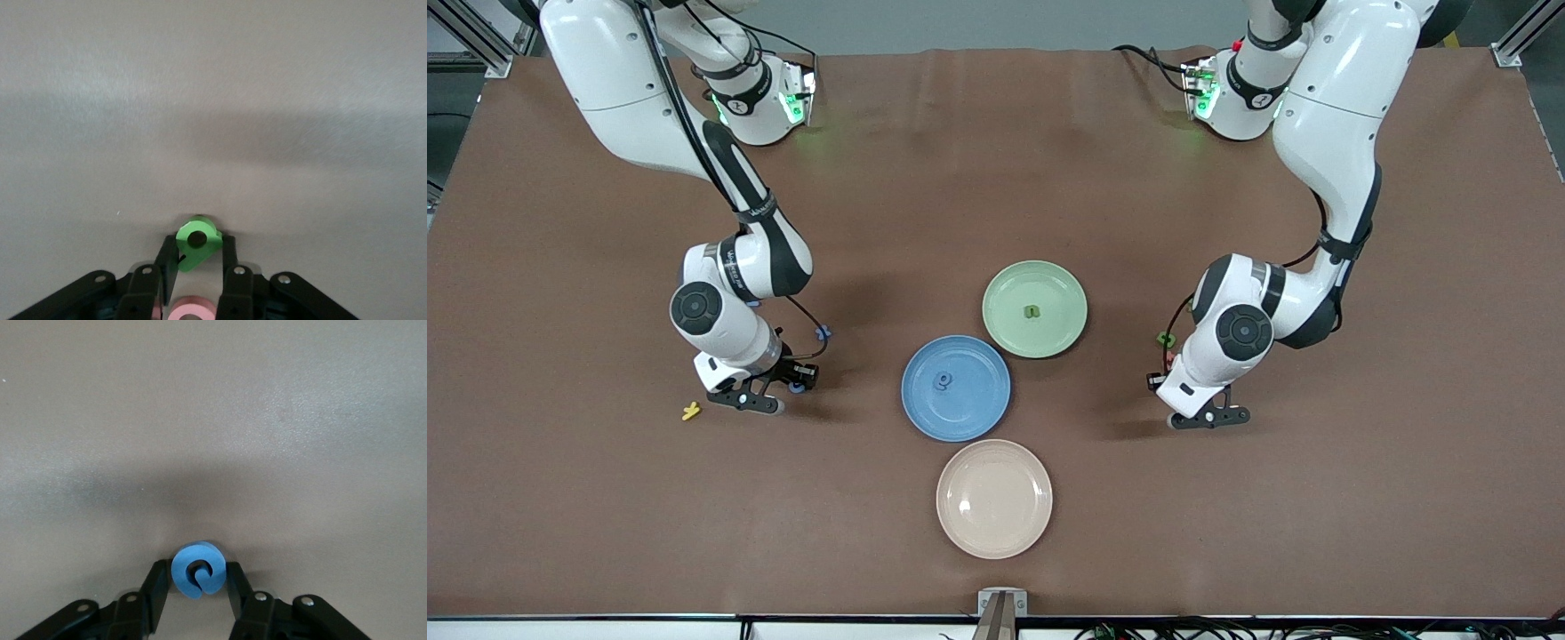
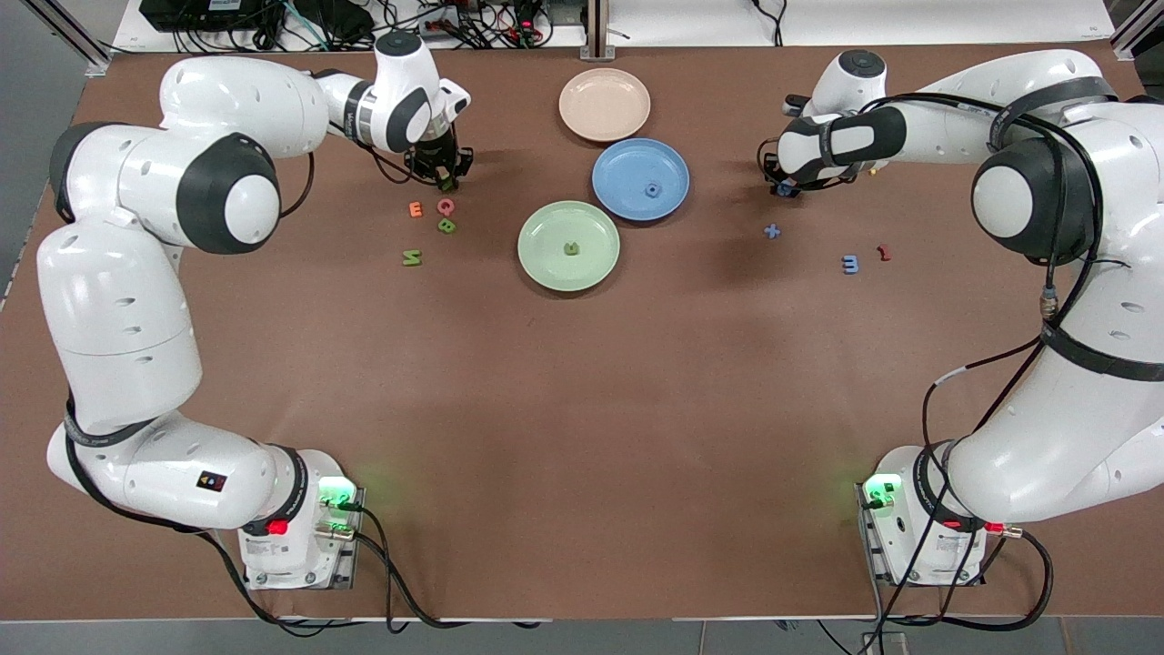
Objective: Sort letters by color into matching plates
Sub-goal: 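Drop q on the green plate while the right gripper drops c on blue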
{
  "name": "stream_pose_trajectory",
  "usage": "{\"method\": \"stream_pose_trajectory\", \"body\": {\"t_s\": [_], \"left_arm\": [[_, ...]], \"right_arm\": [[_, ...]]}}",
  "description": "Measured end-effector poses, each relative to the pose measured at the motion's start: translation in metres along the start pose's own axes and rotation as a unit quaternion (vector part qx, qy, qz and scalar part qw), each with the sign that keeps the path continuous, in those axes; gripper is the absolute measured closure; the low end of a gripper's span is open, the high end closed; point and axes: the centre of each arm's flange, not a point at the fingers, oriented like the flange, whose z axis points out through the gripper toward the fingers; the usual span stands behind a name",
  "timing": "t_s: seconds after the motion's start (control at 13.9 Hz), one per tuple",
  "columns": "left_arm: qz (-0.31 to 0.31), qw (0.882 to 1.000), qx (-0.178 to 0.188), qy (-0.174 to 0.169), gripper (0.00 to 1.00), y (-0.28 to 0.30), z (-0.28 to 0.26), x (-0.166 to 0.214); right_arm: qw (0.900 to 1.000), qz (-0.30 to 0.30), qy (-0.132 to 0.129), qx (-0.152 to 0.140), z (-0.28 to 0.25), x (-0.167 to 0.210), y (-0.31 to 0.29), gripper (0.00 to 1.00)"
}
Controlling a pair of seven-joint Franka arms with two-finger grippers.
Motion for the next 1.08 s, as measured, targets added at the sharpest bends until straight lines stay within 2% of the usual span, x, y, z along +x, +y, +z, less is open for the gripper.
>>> {"method": "stream_pose_trajectory", "body": {"t_s": [0.22, 0.36, 0.65, 0.94, 1.08], "left_arm": [[0.001, 1.0, -0.008, 0.016, 0.7, 0.018, -0.022, 0.001], [-0.006, 1.0, -0.01, 0.017, 0.7, 0.045, -0.035, -0.011], [-0.026, 0.999, -0.022, 0.013, 0.7, 0.12, -0.046, -0.056], [-0.033, 0.999, -0.017, -0.005, 0.7, 0.182, -0.043, -0.11], [-0.029, 0.999, -0.002, -0.019, 0.7, 0.2, -0.039, -0.134]], "right_arm": [[1.0, 0.002, 0.0, 0.001, -0.002, 0.002, 0.001, 0.64], [1.0, 0.002, 0.001, 0.001, -0.002, 0.003, 0.001, 0.64], [1.0, 0.003, -0.001, 0.0, -0.003, 0.006, 0.0, 0.64], [0.999, 0.021, -0.042, -0.012, -0.031, 0.024, -0.018, 0.64], [0.998, 0.052, -0.033, -0.004, -0.055, 0.029, -0.054, 0.64]]}}
